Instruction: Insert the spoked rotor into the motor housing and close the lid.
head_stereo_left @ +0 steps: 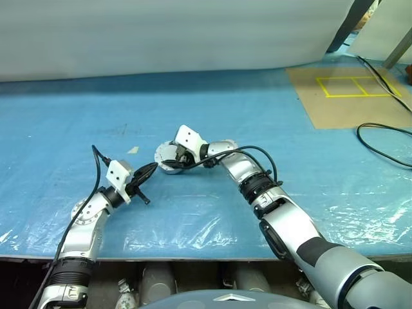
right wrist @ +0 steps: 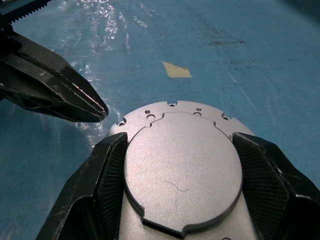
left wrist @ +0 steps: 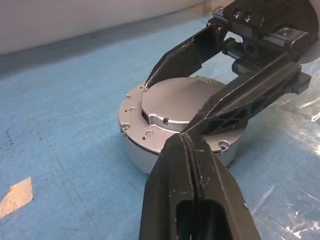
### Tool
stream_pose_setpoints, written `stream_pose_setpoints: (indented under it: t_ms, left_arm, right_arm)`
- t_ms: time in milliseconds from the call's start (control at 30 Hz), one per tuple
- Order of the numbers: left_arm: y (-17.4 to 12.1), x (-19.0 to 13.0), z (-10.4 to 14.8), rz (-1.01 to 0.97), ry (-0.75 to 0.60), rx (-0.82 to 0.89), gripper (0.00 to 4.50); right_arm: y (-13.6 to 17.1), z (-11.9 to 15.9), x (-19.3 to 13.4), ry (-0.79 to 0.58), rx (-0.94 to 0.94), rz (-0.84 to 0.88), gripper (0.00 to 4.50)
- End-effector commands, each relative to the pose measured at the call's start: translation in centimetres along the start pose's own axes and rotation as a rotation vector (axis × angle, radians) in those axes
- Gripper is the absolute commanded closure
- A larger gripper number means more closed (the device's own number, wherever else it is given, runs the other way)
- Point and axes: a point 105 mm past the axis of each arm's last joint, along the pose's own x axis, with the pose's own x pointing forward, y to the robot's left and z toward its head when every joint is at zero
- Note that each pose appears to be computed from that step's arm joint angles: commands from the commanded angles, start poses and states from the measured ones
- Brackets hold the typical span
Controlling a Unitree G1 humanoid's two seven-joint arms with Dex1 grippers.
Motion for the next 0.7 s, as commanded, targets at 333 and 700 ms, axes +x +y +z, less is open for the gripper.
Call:
stream_pose_setpoints:
  t_ms: [333,700]
  left_arm:
    - [0.6,-0.5,1.4,0.012,-0.037,0.037,4.5]
    - [0.4,-0.8,1.2,0.009,-0.026,0.032,4.5]
  right_arm:
    - [-1.6,0.2,-0.6,-0.019,-0.007,-0.038,1.52]
    - [-0.7,-0.4,-0.5,0.007,0.003,0.052,1.52]
